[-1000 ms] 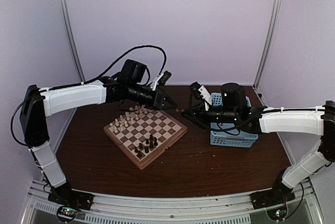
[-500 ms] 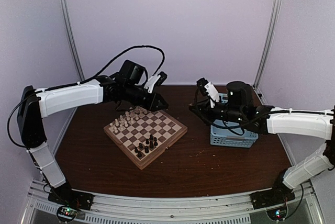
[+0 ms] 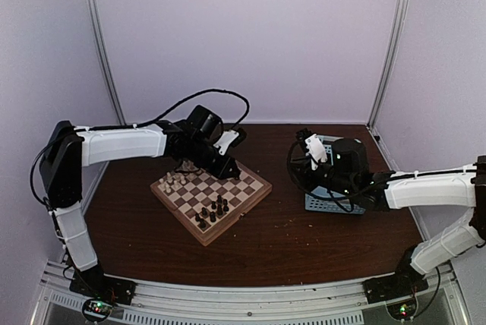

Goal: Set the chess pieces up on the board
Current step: Place the chess piece on the chessboard.

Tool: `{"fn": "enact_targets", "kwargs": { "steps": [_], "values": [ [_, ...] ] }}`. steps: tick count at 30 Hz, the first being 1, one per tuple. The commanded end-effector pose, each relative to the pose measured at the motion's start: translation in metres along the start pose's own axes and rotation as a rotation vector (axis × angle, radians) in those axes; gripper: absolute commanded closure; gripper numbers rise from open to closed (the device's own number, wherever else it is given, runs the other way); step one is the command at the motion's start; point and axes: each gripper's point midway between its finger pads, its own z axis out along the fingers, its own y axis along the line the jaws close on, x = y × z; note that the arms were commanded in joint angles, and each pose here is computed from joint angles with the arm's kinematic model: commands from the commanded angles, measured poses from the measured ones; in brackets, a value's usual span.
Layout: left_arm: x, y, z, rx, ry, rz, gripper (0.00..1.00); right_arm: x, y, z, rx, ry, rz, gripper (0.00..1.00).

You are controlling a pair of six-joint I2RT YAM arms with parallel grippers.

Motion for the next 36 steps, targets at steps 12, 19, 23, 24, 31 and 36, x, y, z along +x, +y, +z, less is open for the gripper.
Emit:
{"fn": "enact_targets", "kwargs": {
  "steps": [12,19,23,24,31,36],
  "values": [
    [0.040,0.023,0.029,-0.068,0.106,0.019,0.90,-0.007,-0.006,0.004,0.034,-0.043,0.021,0.88],
    [0.052,0.030,0.039,-0.086,0.131,0.009,0.90,-0.006,-0.006,0.006,0.035,-0.037,0.022,0.88],
    [0.054,0.032,0.043,-0.089,0.141,0.005,0.90,-0.005,-0.006,0.006,0.033,-0.034,0.020,0.88],
    [0.055,0.032,0.044,-0.091,0.145,0.005,0.90,-0.006,-0.006,0.006,0.033,-0.034,0.020,0.88],
    [0.055,0.037,0.046,-0.114,0.153,0.006,0.86,-0.005,-0.005,0.007,0.033,-0.030,0.018,0.88],
    [0.057,0.037,0.046,-0.117,0.161,0.006,0.82,-0.004,-0.005,0.008,0.032,-0.025,0.018,0.88]
  ]
}}
